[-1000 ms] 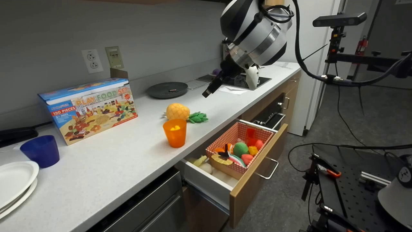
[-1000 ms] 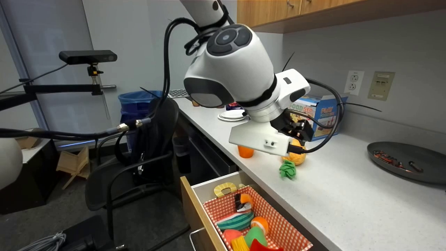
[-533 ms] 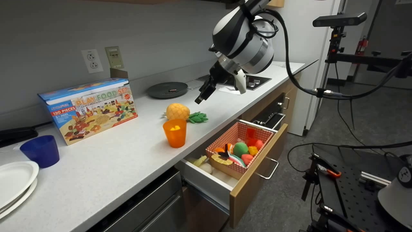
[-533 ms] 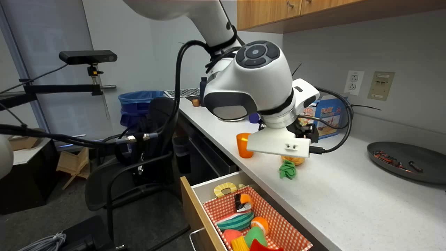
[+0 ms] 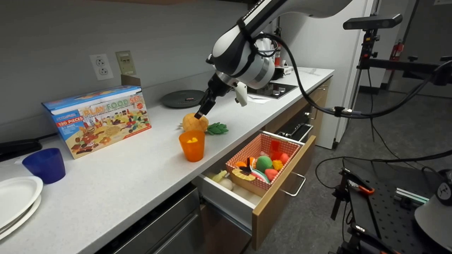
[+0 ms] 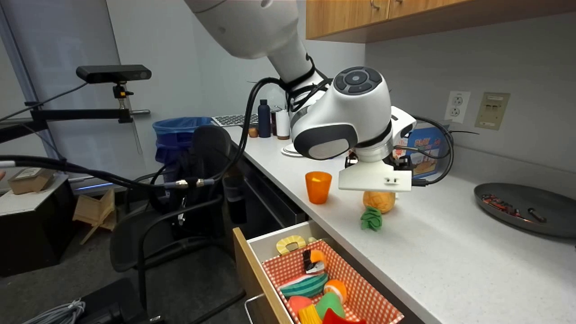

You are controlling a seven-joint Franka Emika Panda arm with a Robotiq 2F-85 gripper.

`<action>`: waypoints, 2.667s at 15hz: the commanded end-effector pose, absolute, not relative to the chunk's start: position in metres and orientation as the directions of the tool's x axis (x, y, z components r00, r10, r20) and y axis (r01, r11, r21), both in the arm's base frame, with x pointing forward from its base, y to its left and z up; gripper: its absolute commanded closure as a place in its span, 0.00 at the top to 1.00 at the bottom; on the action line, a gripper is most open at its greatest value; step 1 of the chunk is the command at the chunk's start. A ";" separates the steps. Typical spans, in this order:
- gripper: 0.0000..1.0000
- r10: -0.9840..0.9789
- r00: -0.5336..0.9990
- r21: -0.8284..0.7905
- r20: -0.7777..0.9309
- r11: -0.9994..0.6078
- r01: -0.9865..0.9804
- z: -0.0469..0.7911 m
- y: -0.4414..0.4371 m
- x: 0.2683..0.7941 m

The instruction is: Open the left drawer then put the pineapple in the basket.

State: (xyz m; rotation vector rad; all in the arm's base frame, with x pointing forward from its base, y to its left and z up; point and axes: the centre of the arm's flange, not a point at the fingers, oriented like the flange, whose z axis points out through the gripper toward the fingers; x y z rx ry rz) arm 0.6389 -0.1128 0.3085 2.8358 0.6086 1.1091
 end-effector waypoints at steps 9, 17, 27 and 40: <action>1.00 0.352 0.709 0.129 0.611 -0.928 0.350 0.282 -0.121 0.712; 0.49 0.313 0.729 0.115 0.609 -0.944 0.310 0.279 -0.111 0.695; 0.04 0.247 0.809 0.123 0.534 -0.969 0.214 0.323 -0.072 0.604; 0.04 0.346 0.846 0.043 0.405 -0.932 0.361 0.285 -0.060 0.494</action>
